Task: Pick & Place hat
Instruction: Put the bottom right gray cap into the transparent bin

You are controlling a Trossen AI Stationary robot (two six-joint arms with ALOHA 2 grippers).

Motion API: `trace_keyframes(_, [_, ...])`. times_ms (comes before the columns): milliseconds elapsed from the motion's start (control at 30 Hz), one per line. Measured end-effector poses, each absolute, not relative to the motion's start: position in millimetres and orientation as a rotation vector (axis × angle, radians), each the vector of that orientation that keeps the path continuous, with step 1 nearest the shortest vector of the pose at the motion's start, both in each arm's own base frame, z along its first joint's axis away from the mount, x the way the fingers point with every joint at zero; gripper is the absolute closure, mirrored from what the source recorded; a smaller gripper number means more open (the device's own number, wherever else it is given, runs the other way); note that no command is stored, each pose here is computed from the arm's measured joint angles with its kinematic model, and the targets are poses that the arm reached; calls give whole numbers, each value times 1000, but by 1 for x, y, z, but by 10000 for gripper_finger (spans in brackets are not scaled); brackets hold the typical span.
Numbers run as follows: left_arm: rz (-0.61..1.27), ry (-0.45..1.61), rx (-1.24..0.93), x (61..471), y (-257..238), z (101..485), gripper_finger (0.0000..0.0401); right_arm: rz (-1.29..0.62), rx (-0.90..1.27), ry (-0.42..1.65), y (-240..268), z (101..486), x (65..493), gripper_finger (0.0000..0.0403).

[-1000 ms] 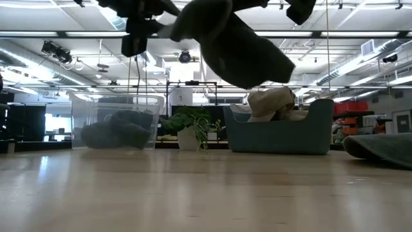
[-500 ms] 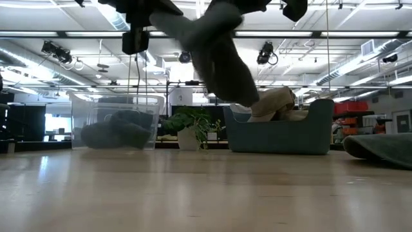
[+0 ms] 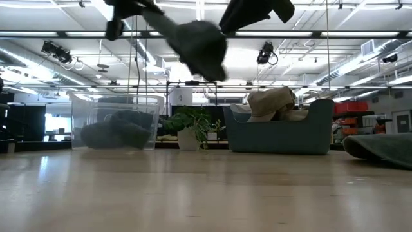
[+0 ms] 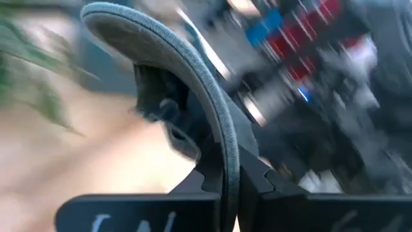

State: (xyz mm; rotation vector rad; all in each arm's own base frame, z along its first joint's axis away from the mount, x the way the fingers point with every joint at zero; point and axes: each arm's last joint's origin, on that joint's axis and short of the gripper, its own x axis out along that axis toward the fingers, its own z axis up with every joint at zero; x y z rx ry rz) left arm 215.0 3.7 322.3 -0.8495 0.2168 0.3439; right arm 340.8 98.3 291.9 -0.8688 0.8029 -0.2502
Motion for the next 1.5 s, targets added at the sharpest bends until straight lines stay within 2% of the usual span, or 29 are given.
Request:
trace_keyframes(300, [823, 25, -715, 138, 31, 340, 389, -346, -573, 762, 97, 290, 340, 273])
trace_keyframes(433, [945, 30, -683, 125, 38, 337, 388, -364, -488, 752, 93, 290, 342, 273])
trace_keyframes(667, [1137, 114, -630, 118, 52, 321, 390, -382, -476, 754, 87, 290, 343, 273])
trace_keyframes(800, [1166, 107, -599, 119, 58, 315, 389, -378, -470, 754, 86, 290, 344, 272])
trace_keyframes(933, [1125, 11, -558, 122, 61, 327, 389, -348, -454, 761, 85, 290, 344, 272])
trace_keyframes(1033, [1111, 13, -490, 123, 61, 331, 389, -332, -442, 766, 84, 289, 345, 272])
trace_keyframes(1333, [1189, 343, -378, 123, 61, 304, 389, -357, -431, 775, 74, 289, 347, 272])
trace_keyframes(1500, [1169, 444, -333, 132, 64, 296, 389, -369, -425, 775, 69, 289, 348, 272])
